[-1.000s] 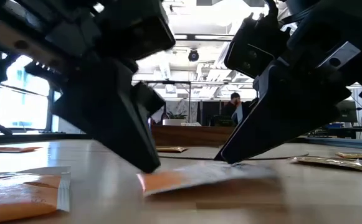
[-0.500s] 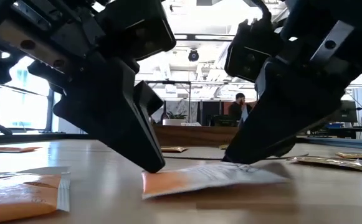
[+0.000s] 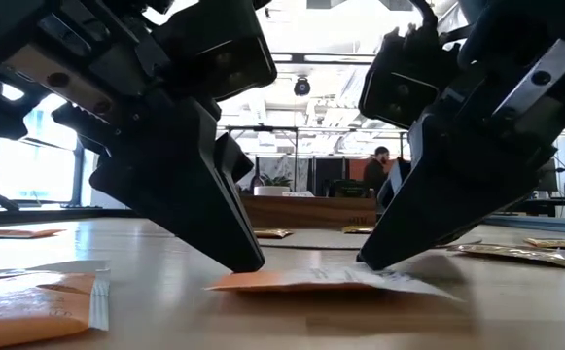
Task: Pick & Place Tea
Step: Put the orange tea bag into the middle section of the wooden organizer
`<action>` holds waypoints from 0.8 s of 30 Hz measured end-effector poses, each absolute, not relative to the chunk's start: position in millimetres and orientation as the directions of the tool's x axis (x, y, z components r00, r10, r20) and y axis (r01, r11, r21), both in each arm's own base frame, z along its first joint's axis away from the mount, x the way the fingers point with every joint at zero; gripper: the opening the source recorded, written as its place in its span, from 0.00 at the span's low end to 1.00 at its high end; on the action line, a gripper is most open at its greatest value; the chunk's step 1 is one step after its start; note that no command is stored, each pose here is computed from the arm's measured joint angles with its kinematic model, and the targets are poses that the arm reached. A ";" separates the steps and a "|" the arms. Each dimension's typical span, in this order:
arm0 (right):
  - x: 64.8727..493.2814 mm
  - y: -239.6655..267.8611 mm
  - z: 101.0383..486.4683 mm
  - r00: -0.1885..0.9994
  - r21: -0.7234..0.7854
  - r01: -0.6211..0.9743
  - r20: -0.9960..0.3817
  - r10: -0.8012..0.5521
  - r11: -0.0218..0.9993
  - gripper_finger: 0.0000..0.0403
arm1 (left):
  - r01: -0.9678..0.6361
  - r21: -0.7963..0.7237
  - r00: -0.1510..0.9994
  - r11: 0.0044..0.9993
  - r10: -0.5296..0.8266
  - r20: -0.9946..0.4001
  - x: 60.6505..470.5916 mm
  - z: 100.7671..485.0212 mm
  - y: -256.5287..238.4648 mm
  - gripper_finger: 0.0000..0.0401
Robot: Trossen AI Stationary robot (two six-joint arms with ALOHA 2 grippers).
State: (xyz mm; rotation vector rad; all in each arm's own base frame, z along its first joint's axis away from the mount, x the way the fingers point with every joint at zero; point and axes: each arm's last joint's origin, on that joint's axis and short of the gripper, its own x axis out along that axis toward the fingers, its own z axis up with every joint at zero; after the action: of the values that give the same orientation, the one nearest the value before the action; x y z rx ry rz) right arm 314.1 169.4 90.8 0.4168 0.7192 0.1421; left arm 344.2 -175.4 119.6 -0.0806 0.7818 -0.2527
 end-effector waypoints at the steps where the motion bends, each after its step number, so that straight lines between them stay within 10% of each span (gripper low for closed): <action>1: 314.1 169.1 90.7 0.750 0.410 0.017 -0.608 0.260 0.912 0.04 | 0.190 -0.161 0.684 0.968 -0.248 -0.686 344.3 119.6 -175.1 0.00; 24: 307.4 156.6 129.7 0.769 0.223 -0.050 -0.614 0.180 0.974 0.00 | 0.151 -0.064 0.786 0.987 -0.159 -0.598 335.6 161.2 -177.8 0.00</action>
State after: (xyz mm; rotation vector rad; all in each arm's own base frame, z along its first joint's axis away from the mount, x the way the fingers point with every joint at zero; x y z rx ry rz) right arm 307.4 156.6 129.7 0.1990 0.6835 0.1256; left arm 335.6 -177.8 161.2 -0.0131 0.6459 -0.1668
